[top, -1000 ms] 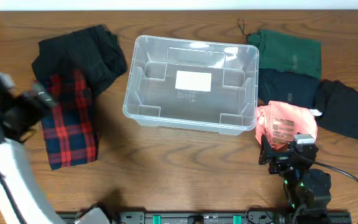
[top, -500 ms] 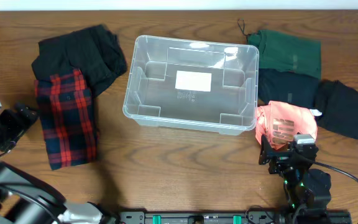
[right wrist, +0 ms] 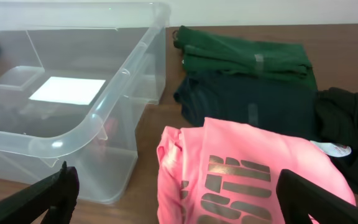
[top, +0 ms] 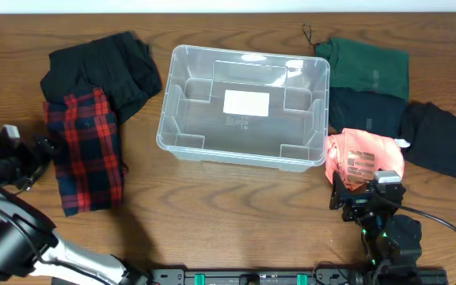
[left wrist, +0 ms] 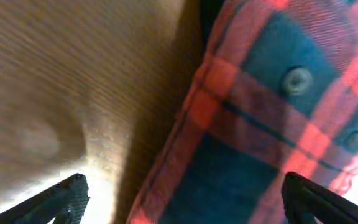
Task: Pack container
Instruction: 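Reach the left gripper to the plaid shirt and grasp its edge, then lift the plaid shirt with the left gripper and carry it into the bin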
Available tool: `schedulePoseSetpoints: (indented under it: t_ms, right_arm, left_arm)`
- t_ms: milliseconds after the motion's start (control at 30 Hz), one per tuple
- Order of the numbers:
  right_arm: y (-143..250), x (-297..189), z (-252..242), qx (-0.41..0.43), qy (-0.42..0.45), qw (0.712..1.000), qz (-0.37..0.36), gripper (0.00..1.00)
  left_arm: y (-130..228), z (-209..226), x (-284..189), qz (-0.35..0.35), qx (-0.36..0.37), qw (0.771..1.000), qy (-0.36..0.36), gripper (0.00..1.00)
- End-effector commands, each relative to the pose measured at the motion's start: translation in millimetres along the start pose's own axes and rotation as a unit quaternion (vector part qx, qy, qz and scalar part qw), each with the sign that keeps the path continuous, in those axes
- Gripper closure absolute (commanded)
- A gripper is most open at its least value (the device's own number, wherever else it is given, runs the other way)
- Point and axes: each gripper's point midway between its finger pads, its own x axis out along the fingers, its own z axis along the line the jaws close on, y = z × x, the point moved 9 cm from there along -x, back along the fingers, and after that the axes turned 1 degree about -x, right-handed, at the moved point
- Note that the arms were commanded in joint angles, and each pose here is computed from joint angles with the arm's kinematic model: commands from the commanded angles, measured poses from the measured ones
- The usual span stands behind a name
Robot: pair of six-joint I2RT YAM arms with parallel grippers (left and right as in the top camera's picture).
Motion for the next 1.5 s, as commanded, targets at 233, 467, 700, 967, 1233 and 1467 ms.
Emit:
schedulePoseSetpoints:
  t_ms: [233,467,700,967,1233,1467]
  right_arm:
    - [0.2,0.0,-0.4,0.004,0.000,1.000,-0.002,0.01]
    - [0.3,0.1,-0.4,0.003,0.000,1.000,-0.002,0.01]
    - [0.3,0.1,-0.4,0.004,0.000,1.000,-0.002,0.01]
    - [0.3,0.1,-0.4,0.004,0.000,1.000,-0.002,0.01]
    - [0.3,0.1,-0.4,0.004,0.000,1.000,-0.002,0.01]
    - [0.3,0.1,-0.4,0.003,0.000,1.000,-0.002,0.01]
  left_arm:
    - [-0.3,-4.0,24.4,0.014,0.033,0.997,0.071,0.15]
    - [5.3,-17.1,37.7,0.037,0.057,0.995,0.077,0.26]
    - [16.4,-22.9,42.9,0.062,0.087,0.991,0.086,0.57]
    - [19.8,-40.6,27.1,0.076,0.029,0.988,0.130,0.94]
    - [19.9,-115.1,-49.0,0.002,0.088,0.973,0.212,0.94]
    - [52.6,-214.4,-129.0,-0.097,0.245,0.924,0.277,0.94]
